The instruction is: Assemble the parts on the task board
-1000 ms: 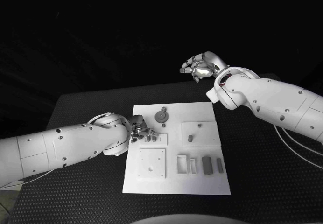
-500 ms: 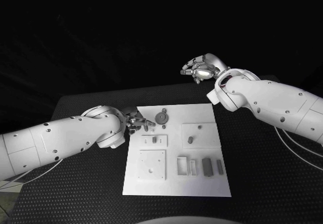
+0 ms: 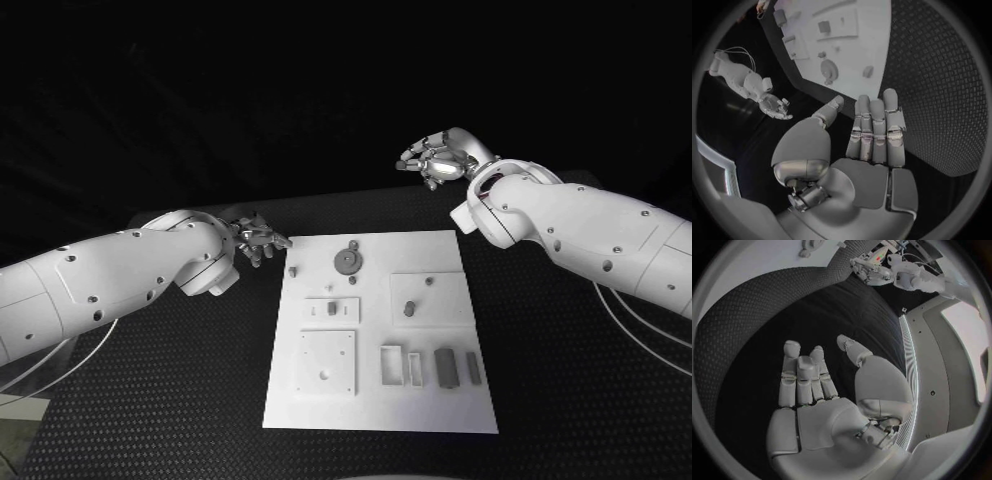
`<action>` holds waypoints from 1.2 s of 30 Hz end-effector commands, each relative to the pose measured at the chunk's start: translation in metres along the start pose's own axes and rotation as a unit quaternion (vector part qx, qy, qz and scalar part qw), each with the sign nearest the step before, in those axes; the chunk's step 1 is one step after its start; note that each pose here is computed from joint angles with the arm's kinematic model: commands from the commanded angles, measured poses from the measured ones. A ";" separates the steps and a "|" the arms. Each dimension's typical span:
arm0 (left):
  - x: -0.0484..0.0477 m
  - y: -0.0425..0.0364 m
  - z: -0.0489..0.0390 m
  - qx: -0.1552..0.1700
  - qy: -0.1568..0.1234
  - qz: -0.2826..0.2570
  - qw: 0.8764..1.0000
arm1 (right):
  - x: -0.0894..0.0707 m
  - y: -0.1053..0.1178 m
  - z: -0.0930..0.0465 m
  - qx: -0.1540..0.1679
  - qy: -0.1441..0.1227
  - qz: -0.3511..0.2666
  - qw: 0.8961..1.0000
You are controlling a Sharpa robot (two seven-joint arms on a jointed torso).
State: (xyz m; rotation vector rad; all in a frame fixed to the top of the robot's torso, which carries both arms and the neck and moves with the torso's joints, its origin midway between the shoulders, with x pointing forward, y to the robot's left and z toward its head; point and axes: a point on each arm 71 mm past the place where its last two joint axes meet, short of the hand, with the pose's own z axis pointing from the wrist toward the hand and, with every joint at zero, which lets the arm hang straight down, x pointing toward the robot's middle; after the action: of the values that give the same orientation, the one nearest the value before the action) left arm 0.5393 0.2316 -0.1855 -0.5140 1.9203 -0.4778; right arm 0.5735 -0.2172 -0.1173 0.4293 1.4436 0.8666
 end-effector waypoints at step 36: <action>0.0142 -0.0072 0.0295 -0.043 0.070 0.142 0.986 | 0.009 0.001 0.000 -0.003 0.013 0.005 1.000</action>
State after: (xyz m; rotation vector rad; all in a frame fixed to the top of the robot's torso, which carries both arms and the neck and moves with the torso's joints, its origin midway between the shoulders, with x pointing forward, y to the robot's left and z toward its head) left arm 0.5632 0.2180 -0.2019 -0.2951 2.0849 -0.2553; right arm 0.5732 -0.2122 -0.1223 0.4325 1.4560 0.8760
